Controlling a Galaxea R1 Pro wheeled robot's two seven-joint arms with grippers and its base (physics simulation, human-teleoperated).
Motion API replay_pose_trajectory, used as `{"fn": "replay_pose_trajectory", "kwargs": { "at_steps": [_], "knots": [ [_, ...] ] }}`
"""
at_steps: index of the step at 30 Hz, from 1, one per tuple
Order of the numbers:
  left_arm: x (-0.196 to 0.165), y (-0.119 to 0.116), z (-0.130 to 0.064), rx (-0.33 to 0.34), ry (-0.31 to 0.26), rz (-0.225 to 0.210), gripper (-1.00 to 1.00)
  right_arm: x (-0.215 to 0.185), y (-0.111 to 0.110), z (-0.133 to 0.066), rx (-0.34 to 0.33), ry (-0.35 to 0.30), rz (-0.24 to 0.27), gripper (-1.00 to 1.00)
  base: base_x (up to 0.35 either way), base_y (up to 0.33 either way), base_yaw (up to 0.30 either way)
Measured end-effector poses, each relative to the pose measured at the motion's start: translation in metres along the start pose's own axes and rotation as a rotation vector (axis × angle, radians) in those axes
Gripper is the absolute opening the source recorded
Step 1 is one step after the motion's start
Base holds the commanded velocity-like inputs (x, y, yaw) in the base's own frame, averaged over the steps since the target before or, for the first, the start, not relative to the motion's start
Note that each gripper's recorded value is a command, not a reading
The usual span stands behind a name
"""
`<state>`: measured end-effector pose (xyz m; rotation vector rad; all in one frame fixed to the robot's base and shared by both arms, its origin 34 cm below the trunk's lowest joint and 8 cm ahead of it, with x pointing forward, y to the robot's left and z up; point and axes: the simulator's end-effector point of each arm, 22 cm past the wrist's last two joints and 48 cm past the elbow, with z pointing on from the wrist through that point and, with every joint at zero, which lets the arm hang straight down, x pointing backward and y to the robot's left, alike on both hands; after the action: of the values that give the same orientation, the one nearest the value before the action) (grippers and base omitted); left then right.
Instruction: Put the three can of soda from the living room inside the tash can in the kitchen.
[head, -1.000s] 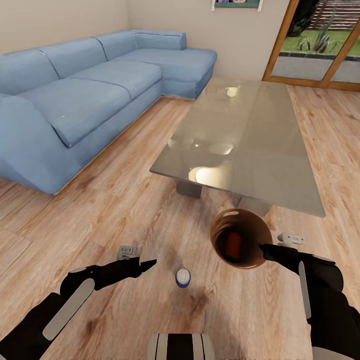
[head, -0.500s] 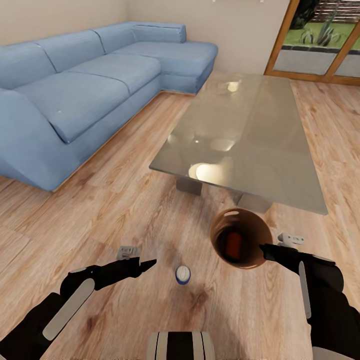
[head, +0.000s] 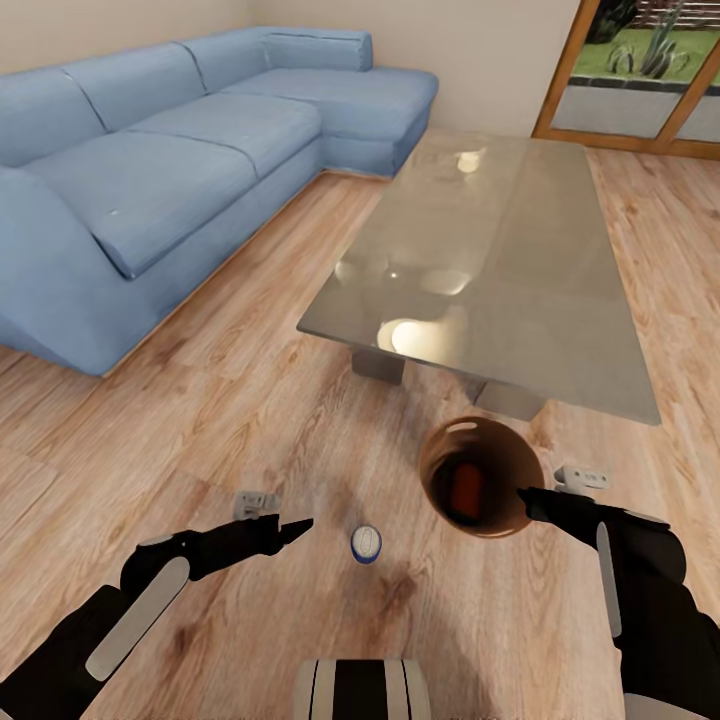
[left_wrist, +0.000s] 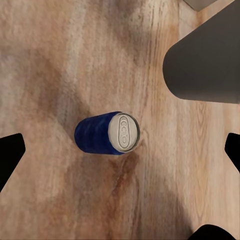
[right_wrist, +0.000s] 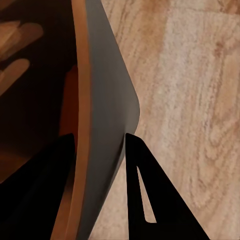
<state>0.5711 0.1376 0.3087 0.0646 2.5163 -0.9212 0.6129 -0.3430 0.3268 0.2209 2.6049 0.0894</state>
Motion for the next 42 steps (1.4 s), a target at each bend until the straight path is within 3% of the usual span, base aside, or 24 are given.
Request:
{"fn": "replay_pose_trajectory", "kwargs": {
  "at_steps": [34,42],
  "knots": [
    [0.0007,0.0006,0.0003,-0.001,0.001,-0.001,1.0,0.0013,-0.0001,0.0007,0.002,0.005,-0.002,-1.0,0.0,0.0,-0.01],
    [0.0007,0.0006,0.0004,0.0,0.001,-0.001,1.0,0.0019,-0.0014,0.0007,0.008,0.007,-0.005,-1.0,0.0,0.0,-0.24]
  ]
}}
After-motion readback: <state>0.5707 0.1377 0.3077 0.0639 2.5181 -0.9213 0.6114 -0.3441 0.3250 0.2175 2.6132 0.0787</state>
